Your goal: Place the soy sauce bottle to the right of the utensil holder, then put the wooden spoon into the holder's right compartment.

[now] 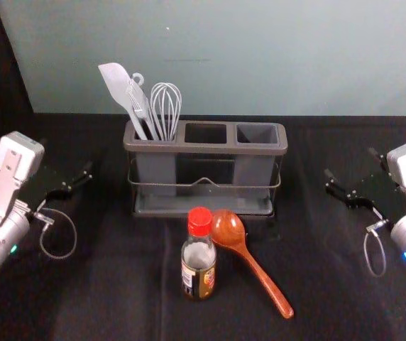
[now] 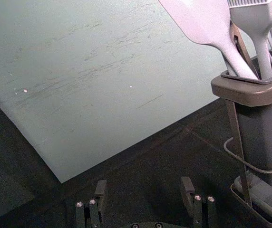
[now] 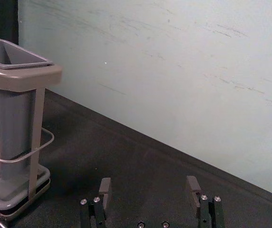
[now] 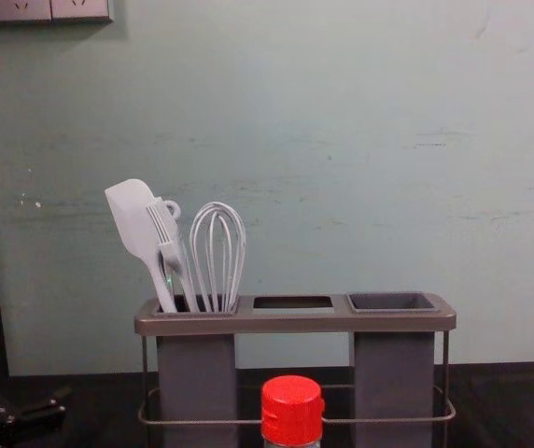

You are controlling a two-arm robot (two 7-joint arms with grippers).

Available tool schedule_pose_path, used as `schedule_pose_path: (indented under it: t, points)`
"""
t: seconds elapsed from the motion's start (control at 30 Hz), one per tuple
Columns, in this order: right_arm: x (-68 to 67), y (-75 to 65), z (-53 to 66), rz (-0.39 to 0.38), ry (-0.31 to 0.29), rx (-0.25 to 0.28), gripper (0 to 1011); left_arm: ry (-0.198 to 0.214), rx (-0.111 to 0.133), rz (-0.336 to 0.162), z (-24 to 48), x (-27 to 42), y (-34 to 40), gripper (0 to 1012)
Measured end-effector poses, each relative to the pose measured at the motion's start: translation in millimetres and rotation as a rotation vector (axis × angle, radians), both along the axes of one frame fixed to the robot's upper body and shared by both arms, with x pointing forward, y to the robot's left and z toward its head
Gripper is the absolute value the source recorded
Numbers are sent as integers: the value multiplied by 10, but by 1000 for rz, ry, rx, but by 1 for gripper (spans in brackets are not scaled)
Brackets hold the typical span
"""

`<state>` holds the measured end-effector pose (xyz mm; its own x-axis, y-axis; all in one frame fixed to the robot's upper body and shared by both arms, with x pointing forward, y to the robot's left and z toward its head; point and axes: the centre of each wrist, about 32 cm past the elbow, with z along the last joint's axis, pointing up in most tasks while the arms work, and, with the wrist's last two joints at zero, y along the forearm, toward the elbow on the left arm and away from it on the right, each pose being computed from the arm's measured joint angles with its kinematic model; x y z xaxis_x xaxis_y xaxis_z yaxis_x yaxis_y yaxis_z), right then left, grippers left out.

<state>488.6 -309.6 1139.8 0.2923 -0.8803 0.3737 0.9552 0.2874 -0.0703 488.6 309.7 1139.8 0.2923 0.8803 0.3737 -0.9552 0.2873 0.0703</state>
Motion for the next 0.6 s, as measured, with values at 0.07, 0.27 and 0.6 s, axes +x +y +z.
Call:
schedule_pose_path:
  t: [0.07, 0.27, 0.6]
  points:
    - [0, 0, 0, 0, 0, 0, 1002, 0, 0, 0, 0, 0, 0, 1000]
    - [0, 0, 0, 0, 0, 0, 1002, 0, 0, 0, 0, 0, 0, 1000]
    - [0, 0, 0, 0, 0, 0, 1002, 0, 0, 0, 0, 0, 0, 1000]
